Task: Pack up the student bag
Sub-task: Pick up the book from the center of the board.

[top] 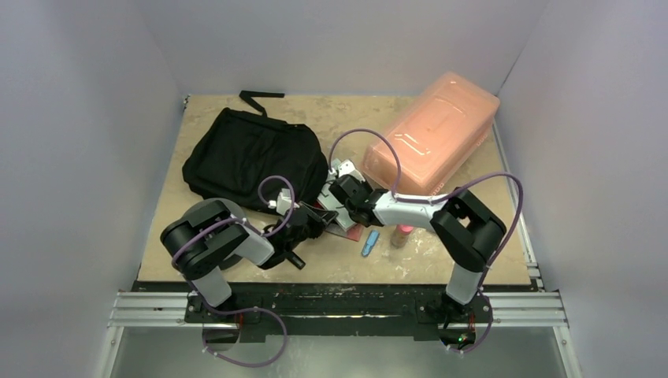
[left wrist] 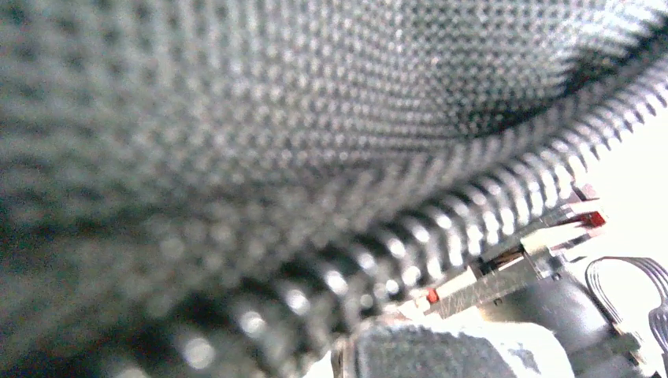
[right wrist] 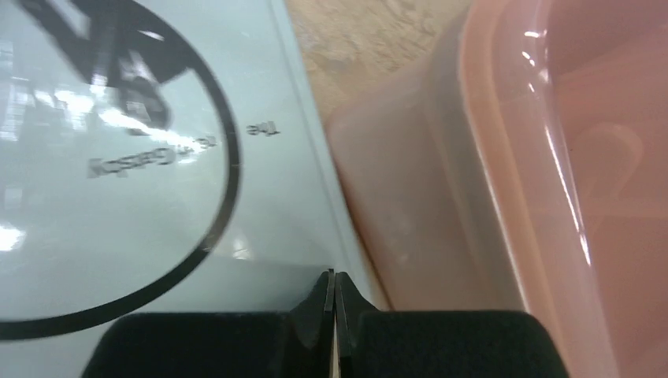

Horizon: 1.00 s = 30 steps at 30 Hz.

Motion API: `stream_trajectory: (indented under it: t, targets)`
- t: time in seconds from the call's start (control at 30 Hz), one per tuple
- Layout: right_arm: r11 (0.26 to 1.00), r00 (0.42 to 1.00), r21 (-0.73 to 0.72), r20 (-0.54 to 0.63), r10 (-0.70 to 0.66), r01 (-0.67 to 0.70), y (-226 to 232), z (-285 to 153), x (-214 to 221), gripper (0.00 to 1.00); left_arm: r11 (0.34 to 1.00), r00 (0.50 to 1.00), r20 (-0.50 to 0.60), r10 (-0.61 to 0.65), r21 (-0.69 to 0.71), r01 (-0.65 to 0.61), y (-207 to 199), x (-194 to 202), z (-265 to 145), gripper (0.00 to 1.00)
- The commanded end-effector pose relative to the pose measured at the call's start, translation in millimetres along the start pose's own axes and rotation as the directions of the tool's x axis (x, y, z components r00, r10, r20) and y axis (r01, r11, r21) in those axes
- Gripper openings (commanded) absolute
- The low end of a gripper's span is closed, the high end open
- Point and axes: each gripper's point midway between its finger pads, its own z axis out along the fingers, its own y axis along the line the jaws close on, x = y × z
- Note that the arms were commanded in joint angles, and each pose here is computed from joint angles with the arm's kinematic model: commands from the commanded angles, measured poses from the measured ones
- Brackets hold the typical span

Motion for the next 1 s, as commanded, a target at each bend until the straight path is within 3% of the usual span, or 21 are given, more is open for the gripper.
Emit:
stream_trajectory:
  t: [0.0, 0.2, 0.27, 0.5, 0.6, 0.7, 0.77, 0.97]
  targets:
    - [0.972, 0.993, -0.224, 0.073, 0.094, -0.076, 31, -31, -29, 0.07, 0.968, 0.99, -0.009, -0.138, 0.212, 0.136, -69, -7, -11, 0.0]
    - [0.934, 0.964, -0.328, 0.166, 0.206, -0.144, 8, -79, -60, 0.55, 0.977, 0.985, -0.017, -0.172, 0.126, 0.173, -70, -12, -32, 0.0]
    - [0.908, 0.946, -0.395, 0.217, 0.239, -0.139, 5, -95, -67, 0.64, 0.986, 0.988, -0.002, -0.156, 0.062, 0.156, -64, -15, -38, 0.0]
    - [0.837, 0.823, -0.543, 0.504, 0.261, 0.066, 15, -150, -78, 0.71, 0.99, 0.998, 0.05, -0.042, -0.13, 0.049, -59, -33, -65, 0.0]
    - [0.757, 0.777, -0.618, 0.576, 0.252, 0.212, 49, -181, -65, 0.72, 0.986, 0.998, 0.048, -0.032, -0.163, 0.04, -55, -42, -70, 0.0]
    - [0.81, 0.706, -0.435, 0.708, 0.037, 0.394, 62, -182, -46, 0.82, 0.986, 0.999, 0.037, -0.032, -0.164, 0.038, -56, -47, -71, 0.0]
    - [0.836, 0.719, -0.402, 0.695, 0.014, 0.373, 59, -175, -41, 0.82, 0.986, 0.999, 0.033, -0.018, -0.163, 0.023, -59, -49, -72, 0.0]
    - [0.899, 0.682, -0.261, 0.73, -0.054, 0.351, 52, -169, -41, 0.81, 0.989, 1.0, 0.013, -0.011, -0.146, 0.013, -68, -50, -74, 0.0]
